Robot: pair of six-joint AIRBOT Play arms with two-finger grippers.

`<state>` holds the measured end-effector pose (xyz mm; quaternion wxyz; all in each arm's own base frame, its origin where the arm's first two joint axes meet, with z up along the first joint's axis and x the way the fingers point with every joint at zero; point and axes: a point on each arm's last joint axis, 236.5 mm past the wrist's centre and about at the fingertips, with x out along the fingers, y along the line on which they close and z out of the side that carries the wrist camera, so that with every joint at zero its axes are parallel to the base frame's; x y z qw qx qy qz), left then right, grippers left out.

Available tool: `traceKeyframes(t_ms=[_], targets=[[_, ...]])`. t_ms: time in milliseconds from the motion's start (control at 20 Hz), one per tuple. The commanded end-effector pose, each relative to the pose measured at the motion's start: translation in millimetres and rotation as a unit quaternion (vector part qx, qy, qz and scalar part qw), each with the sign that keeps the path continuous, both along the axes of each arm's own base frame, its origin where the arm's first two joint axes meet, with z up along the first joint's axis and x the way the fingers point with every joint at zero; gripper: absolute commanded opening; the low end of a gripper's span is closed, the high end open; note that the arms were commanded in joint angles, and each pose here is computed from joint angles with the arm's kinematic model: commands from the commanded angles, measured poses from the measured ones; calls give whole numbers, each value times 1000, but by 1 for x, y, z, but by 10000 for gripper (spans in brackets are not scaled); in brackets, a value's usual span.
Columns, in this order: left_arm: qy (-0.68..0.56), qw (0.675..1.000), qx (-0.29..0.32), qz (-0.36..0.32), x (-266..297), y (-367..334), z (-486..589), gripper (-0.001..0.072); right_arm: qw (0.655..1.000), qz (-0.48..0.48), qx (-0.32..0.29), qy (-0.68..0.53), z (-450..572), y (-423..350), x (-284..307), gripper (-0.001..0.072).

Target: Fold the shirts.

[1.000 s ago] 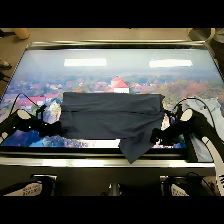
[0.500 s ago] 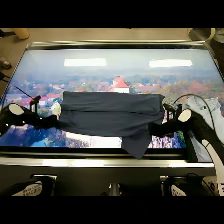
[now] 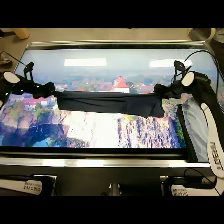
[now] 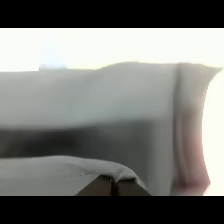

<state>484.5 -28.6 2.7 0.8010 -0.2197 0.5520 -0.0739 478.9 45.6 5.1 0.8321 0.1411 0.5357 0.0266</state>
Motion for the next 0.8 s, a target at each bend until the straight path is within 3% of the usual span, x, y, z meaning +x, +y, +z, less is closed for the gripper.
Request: traceKeyframes(t_ms=[0, 50, 100, 150, 200, 250, 500, 750], targets=[[40, 998, -55, 6, 39, -18, -38, 22, 999, -43, 20, 25, -44, 0, 37, 21], [64, 996, -65, 13, 39, -22, -56, 34, 997, -53, 36, 53, -62, 5, 32, 45], [85, 993, -74, 20, 36, -27, -71, 171, 994, -55, 51, 74, -74, 12, 27, 155], [100, 992, -80, 18, 32, -29, -80, 495, 993, -51, 59, 88, -80, 16, 23, 397], [101, 992, -77, 16, 31, -25, -82, 611, 994, -30, 53, 92, -79, 15, 18, 584], [94, 993, -74, 12, 31, -19, -76, 610, 994, -3, 47, 99, -74, 12, 10, 708], [56, 996, -69, 11, 31, 10, -26, 608, 976, 28, 75, 201, -76, -28, -46, 716], [24, 998, -60, -15, 24, 0, 18, 605, 960, 41, 145, 235, -107, 12, -49, 715]])
